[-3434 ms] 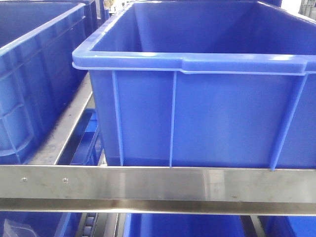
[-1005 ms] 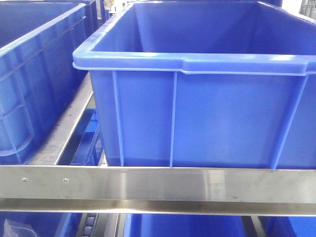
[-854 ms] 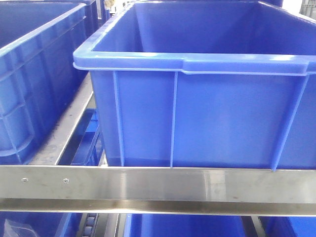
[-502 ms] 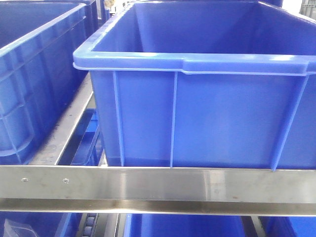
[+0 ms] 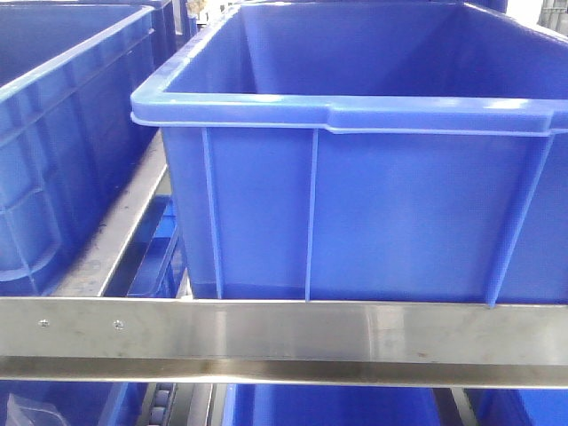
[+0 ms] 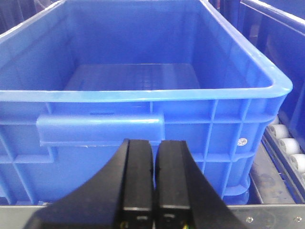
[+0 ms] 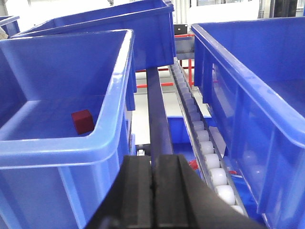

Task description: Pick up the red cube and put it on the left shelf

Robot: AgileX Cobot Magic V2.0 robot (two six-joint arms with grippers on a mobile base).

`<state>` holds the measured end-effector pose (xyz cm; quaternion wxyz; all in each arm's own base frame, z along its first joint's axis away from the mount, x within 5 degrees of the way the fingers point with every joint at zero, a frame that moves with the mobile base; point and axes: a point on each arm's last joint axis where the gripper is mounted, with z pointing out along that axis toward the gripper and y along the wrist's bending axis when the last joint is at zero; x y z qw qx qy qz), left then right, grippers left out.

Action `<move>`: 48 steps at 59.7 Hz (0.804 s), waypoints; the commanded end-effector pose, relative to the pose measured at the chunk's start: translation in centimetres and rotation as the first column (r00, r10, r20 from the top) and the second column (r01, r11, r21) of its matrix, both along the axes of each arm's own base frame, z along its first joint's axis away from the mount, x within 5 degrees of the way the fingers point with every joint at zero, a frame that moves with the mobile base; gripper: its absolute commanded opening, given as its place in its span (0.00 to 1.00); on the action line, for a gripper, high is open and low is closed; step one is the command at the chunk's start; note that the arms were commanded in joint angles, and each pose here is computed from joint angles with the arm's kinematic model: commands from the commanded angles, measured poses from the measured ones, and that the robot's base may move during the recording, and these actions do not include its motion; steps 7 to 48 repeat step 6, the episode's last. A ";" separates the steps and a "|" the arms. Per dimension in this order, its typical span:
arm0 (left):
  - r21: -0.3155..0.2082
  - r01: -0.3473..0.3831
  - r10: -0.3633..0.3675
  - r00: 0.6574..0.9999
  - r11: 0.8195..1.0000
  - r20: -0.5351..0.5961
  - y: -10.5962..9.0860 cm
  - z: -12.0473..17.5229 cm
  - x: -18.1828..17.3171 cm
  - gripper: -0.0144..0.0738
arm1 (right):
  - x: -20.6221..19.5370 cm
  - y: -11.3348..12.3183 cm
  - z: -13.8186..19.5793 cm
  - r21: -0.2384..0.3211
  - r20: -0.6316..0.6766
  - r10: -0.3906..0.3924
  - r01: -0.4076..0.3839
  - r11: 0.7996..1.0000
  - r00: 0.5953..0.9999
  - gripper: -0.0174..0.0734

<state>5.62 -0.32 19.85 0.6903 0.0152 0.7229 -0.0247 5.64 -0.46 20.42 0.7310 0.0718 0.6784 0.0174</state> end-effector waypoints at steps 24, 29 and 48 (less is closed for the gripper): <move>-0.008 0.005 -0.005 0.997 1.000 0.080 0.0 0.1 0.0 0.28 | -0.4 0.0 1.5 -0.029 0.130 -0.008 0.012 1.000 0.992 0.25; -0.008 0.005 -0.005 0.997 1.000 0.080 0.0 0.1 0.0 0.28 | -0.4 0.0 1.5 -0.029 0.130 -0.008 0.012 1.000 0.992 0.25; -0.008 0.005 -0.005 0.997 1.000 0.080 0.0 0.1 0.0 0.28 | -0.4 0.0 1.5 -0.029 0.130 -0.008 0.012 1.000 0.992 0.25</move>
